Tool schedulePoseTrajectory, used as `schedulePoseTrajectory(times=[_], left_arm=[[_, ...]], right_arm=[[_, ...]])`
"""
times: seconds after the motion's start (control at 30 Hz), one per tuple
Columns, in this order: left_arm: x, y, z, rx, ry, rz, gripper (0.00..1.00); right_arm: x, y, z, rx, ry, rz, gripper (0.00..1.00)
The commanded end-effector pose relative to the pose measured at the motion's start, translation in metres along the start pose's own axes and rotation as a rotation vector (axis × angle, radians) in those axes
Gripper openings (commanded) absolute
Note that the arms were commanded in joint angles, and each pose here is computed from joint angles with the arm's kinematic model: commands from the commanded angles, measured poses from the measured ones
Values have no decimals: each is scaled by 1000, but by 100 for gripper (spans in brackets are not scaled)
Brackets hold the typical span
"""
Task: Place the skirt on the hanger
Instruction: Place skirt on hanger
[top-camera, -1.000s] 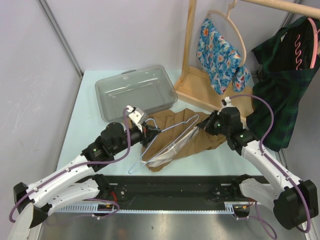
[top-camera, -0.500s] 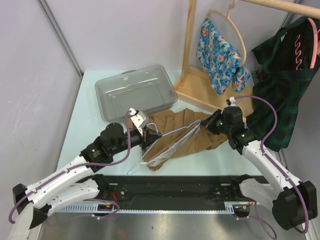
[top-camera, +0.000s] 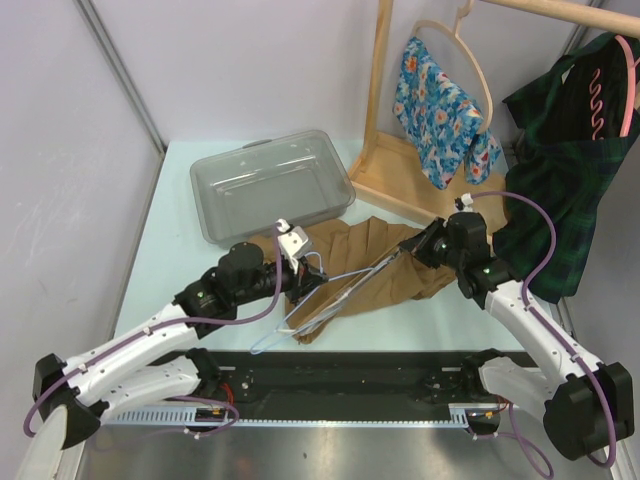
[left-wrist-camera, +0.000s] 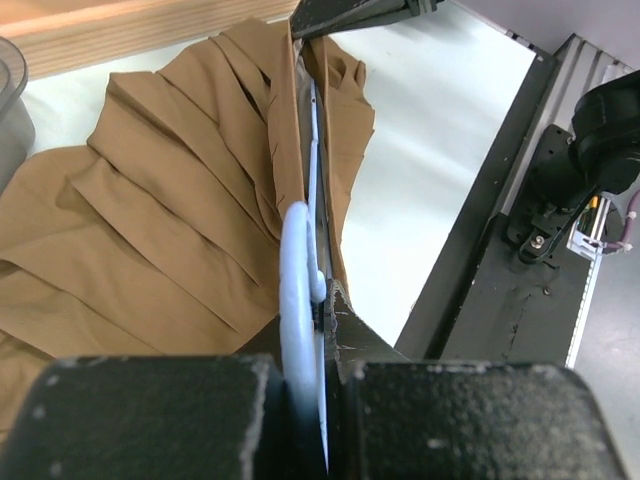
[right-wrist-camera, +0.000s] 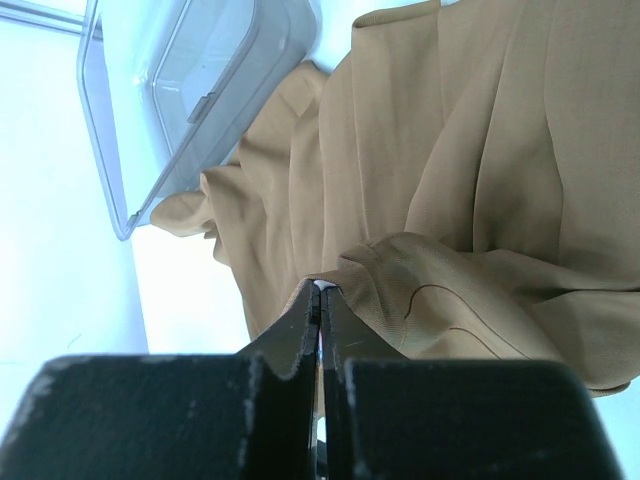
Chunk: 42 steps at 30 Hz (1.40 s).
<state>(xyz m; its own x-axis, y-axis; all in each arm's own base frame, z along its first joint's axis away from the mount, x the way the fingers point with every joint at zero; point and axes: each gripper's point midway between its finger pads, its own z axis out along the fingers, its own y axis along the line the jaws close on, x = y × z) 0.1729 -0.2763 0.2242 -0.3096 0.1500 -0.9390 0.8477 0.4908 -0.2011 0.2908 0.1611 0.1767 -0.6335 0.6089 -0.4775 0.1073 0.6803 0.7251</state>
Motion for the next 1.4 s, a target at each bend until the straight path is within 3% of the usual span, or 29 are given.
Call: schedulePoseTrajectory(times=[0.0, 0.13, 0.33, 0.63, 0.9, 1.13, 1.37], left_arm=[[-1, 0, 2, -6, 2, -4, 0], [-12, 25, -2, -159, -51, -35, 0], [-30, 24, -15, -168, -143, -28, 0], [-33, 8, -14, -84, -151, -27, 0], [-21, -17, -4, 77, -85, -14, 0], [-28, 9, -2, -80, -133, -73, 0], [-33, 18, 1, -130, -172, -116, 0]], right_arm=[[-29, 24, -4, -76, -108, 6, 0], [-26, 23, -3, -77, -88, -3, 0], [-17, 11, 0, -36, -51, -28, 0], [-12, 7, 5, -18, -31, -41, 0], [-14, 14, 10, -47, -34, -17, 0], [-14, 18, 10, -64, -34, -20, 0], [-10, 16, 5, -57, -27, -55, 0]])
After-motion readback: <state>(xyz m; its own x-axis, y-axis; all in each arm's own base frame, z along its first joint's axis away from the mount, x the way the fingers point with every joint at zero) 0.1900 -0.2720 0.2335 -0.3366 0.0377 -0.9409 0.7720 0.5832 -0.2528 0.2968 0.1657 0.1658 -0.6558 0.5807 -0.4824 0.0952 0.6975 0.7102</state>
